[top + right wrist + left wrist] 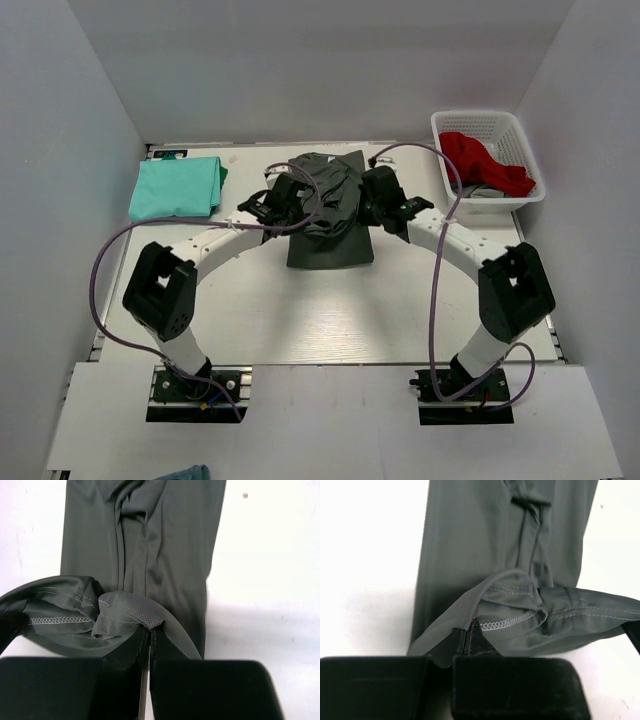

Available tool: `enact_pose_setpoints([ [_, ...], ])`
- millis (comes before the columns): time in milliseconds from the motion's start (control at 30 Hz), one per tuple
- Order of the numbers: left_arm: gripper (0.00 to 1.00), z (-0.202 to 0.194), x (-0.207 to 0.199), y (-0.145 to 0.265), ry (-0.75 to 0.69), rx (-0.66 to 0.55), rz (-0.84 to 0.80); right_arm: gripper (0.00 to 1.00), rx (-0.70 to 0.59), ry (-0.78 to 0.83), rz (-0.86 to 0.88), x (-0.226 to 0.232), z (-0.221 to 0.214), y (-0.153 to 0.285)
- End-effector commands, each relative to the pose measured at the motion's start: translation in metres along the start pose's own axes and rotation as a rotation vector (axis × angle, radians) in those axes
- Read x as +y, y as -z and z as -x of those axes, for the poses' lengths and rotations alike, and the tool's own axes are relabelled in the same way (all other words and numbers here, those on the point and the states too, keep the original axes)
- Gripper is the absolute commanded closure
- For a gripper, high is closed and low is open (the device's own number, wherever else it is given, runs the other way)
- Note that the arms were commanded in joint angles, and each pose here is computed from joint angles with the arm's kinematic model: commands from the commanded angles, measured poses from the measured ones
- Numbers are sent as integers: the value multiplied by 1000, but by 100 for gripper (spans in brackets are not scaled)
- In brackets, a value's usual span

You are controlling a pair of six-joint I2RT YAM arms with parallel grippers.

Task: Fold and stack the t-shirts
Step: Fold the folded rectangular tshirt in 1/3 of the way

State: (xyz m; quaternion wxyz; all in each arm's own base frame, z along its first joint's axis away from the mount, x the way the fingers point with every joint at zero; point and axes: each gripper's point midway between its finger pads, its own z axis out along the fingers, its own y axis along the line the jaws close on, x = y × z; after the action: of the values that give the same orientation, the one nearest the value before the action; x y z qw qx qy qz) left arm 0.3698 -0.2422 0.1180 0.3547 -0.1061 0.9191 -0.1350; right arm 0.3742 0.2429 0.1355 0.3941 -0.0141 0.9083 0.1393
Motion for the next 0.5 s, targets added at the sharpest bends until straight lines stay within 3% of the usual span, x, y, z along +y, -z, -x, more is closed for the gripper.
enact_pose_setpoints([
  [0, 100, 37, -7, -3, -5, -72, -19, 100, -62, 0, 16, 3, 33, -10],
  [467, 100, 52, -3, -62, 29, -45, 20, 100, 22, -10, 75, -8, 36, -64],
])
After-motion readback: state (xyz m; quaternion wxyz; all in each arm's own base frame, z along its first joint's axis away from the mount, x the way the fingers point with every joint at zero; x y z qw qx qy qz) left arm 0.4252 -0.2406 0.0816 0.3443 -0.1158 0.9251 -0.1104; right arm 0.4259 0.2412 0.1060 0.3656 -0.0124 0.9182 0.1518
